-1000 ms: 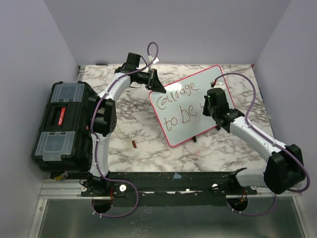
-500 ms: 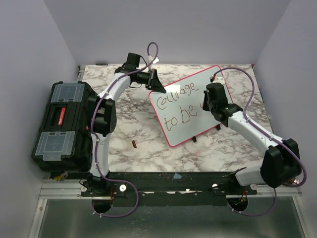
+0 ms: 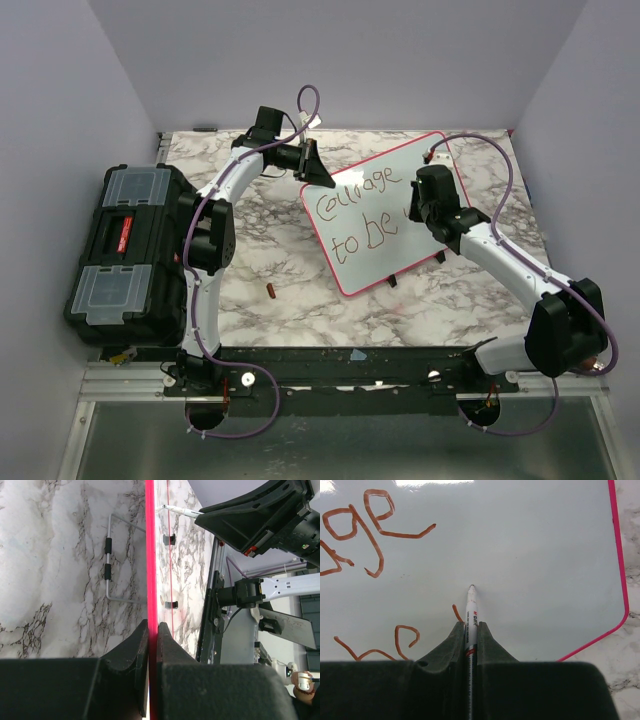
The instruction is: Write a sentence on the whiteboard
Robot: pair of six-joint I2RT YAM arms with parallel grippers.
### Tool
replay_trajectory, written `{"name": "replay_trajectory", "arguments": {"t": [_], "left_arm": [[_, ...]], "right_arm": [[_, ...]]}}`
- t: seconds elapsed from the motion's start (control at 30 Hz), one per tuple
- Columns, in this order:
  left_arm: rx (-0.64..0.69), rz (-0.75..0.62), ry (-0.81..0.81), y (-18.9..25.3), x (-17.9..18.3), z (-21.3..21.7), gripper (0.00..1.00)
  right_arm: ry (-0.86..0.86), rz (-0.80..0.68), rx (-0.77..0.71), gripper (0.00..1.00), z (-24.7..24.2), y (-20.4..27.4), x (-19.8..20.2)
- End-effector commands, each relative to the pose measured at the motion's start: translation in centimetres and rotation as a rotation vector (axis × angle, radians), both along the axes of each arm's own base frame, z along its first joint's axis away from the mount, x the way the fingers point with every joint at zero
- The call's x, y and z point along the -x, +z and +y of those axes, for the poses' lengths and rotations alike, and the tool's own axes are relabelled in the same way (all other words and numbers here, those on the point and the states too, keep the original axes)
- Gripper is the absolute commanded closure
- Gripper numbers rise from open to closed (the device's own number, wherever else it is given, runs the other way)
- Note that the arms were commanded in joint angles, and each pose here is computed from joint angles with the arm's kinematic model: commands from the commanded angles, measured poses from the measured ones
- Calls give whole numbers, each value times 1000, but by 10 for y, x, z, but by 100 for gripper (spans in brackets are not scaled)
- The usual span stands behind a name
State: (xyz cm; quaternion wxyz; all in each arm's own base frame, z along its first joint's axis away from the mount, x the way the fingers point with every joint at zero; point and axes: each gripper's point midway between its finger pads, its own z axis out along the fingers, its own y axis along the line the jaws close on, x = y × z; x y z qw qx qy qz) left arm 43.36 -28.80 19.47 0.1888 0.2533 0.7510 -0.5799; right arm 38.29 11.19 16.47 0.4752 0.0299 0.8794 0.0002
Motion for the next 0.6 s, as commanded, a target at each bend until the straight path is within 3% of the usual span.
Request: {"name": "replay_trajectory", "arguments": {"t": [0.0,0.57], "left_arm": [[27,-182,-22,11,-10,2,100],[30,-186,-23,13,-10,2,100]], "right_arm": [[30,33,-3,99,3,-7,4],[60,127,-17,99,2,-33,31]]}}
